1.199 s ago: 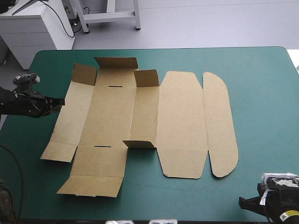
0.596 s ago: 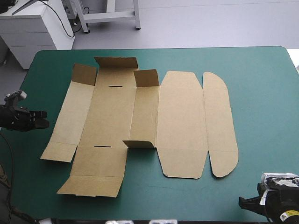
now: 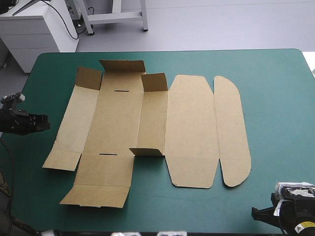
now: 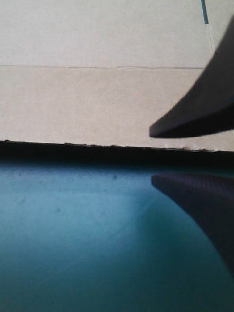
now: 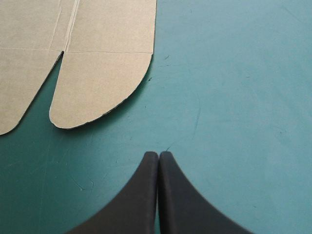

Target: Fold the box

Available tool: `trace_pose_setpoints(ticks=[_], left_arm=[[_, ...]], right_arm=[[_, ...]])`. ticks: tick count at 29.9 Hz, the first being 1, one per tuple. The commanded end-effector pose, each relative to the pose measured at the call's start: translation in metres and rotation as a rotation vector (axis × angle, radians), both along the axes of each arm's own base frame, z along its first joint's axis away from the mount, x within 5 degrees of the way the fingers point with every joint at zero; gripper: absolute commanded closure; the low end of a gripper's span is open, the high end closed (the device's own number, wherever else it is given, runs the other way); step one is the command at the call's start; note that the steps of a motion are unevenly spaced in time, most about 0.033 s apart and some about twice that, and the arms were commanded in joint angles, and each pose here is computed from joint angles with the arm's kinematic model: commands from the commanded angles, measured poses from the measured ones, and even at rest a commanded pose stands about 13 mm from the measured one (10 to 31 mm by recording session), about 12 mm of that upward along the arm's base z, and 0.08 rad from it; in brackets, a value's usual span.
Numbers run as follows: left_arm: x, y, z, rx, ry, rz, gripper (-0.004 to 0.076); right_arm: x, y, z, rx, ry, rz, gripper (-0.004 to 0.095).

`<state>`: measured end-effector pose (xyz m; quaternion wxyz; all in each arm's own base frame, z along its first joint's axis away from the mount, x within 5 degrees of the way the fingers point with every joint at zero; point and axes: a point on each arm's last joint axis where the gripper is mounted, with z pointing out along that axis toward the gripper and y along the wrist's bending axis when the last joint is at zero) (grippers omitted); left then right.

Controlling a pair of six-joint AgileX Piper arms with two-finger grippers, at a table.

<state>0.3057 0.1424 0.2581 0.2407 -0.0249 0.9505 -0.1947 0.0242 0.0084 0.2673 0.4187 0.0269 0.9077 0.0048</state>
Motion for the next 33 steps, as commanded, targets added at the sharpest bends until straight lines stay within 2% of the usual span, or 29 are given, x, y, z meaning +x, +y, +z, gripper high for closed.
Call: trace_pose_setpoints(ticks=[1,3,9,20,27,33], left_arm=[[0.000,-0.003,0.023,0.002,-0.085,0.009,0.0386],[0.000,-0.003,0.023,0.000,-0.084,0.008,0.0351],[0.003,-0.001,0.014,-0.013,-0.058,0.005,0.0349],[0.010,-0.003,-0.030,-0.201,0.108,-0.085,0.0349],[0.019,-0.010,-0.036,-0.326,0.082,-0.096,0.0349],[0.027,-0.025,-0.045,-0.337,0.114,-0.138,0.0349]], right_arm=[[0.004,-0.001,0.010,-0.013,-0.071,-0.001,0.0928],[0.004,-0.001,0.010,-0.013,-0.071,-0.001,0.0928],[0.004,-0.001,0.010,-0.013,-0.071,-0.001,0.0928],[0.004,-0.001,0.010,-0.013,-0.071,-0.001,0.0928],[0.004,-0.001,0.010,-0.013,-0.071,-0.001,0.0928],[0.004,-0.001,0.010,-0.013,-0.071,-0.001,0.0926]])
